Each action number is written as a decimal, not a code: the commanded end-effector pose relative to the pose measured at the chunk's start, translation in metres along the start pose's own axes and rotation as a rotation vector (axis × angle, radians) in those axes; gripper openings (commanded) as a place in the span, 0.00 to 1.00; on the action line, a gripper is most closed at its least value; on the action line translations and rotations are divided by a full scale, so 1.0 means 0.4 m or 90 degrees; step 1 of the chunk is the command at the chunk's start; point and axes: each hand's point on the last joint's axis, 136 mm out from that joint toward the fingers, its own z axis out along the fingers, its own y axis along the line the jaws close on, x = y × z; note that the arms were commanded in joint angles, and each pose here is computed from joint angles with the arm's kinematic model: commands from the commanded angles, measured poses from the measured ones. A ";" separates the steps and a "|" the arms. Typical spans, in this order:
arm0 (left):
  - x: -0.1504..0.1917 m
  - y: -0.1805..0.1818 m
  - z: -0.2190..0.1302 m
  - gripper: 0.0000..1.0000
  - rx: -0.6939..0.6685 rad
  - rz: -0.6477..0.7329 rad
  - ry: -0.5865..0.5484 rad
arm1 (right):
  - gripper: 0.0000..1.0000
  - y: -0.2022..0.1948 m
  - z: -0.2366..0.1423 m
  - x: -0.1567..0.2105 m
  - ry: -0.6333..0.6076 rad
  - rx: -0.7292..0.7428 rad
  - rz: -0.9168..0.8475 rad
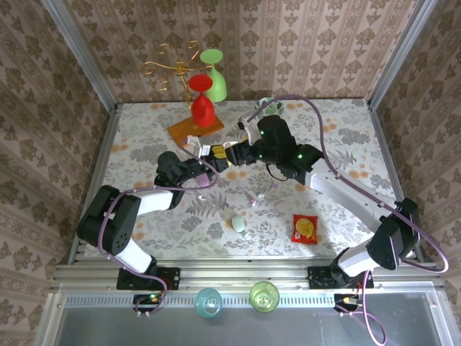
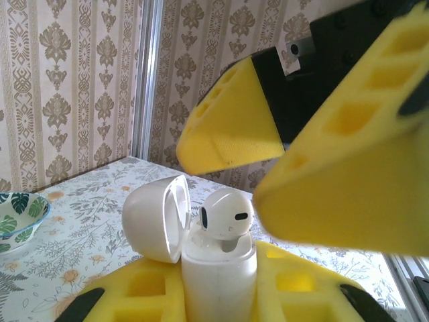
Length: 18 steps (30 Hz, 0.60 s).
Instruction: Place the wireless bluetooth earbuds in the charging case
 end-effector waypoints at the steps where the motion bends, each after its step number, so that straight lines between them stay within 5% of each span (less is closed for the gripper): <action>1: -0.031 -0.014 -0.008 0.00 0.006 0.026 -0.019 | 0.78 0.004 -0.042 -0.047 -0.043 -0.045 0.055; 11: -0.035 -0.016 -0.003 0.00 0.015 0.029 -0.019 | 0.84 0.020 -0.020 -0.003 0.005 -0.125 0.097; 18: -0.045 -0.022 0.000 0.00 0.022 0.031 -0.022 | 0.83 -0.017 0.020 0.025 0.049 -0.075 0.109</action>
